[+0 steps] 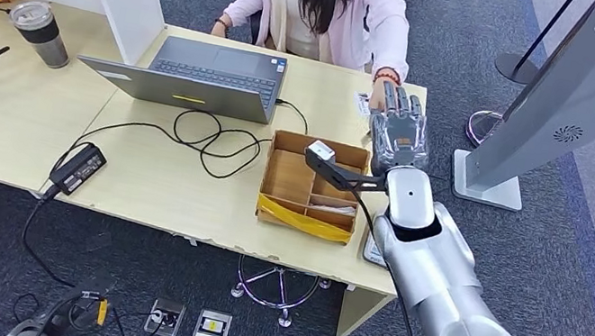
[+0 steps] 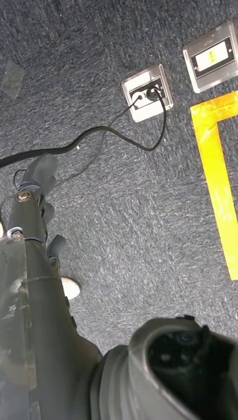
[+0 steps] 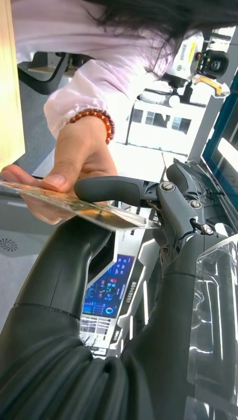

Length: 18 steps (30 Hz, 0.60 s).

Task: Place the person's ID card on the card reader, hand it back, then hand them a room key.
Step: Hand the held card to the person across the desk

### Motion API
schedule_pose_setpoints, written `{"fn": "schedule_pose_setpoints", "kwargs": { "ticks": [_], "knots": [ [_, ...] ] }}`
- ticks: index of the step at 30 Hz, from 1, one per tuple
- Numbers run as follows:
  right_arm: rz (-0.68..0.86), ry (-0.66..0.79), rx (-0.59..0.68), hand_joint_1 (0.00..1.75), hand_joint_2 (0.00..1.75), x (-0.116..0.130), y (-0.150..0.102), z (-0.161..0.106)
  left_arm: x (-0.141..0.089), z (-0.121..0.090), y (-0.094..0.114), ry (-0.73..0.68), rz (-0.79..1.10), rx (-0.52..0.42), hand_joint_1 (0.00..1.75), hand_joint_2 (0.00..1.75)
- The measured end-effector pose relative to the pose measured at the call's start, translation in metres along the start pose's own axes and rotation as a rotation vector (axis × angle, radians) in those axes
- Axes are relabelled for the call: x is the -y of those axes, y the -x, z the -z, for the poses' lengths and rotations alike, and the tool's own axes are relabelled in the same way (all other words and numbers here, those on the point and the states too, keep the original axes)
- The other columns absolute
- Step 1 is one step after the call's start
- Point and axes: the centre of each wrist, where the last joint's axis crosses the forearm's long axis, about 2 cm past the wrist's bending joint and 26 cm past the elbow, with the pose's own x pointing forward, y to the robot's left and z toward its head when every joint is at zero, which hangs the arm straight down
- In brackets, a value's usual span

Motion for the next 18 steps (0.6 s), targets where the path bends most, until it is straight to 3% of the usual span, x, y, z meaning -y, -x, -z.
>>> {"fn": "schedule_pose_setpoints", "kwargs": {
  "ticks": [1,2,5,6,18],
  "knots": [
    [-0.003,0.002,-0.002,1.75,1.75,0.0,0.001,0.0,0.0,0.0,-0.001,0.003,0.002,-0.001,0.0,0.0],
    [-0.006,0.004,-0.004,1.42,1.75,0.0,0.002,0.001,0.0,0.0,-0.001,0.004,0.004,-0.001,0.0,0.0],
    [-0.014,0.008,-0.009,0.11,0.44,0.001,0.005,0.002,-0.001,0.001,-0.004,0.004,0.009,-0.001,0.0,0.0],
    [-0.016,0.007,-0.01,0.0,0.0,0.001,0.006,0.002,-0.002,0.001,-0.004,0.004,0.01,-0.001,0.0,0.0],
    [-0.037,0.033,0.003,0.0,0.0,0.004,0.012,0.005,-0.005,0.002,-0.008,0.008,-0.01,0.0,0.0,0.0]
  ]
}}
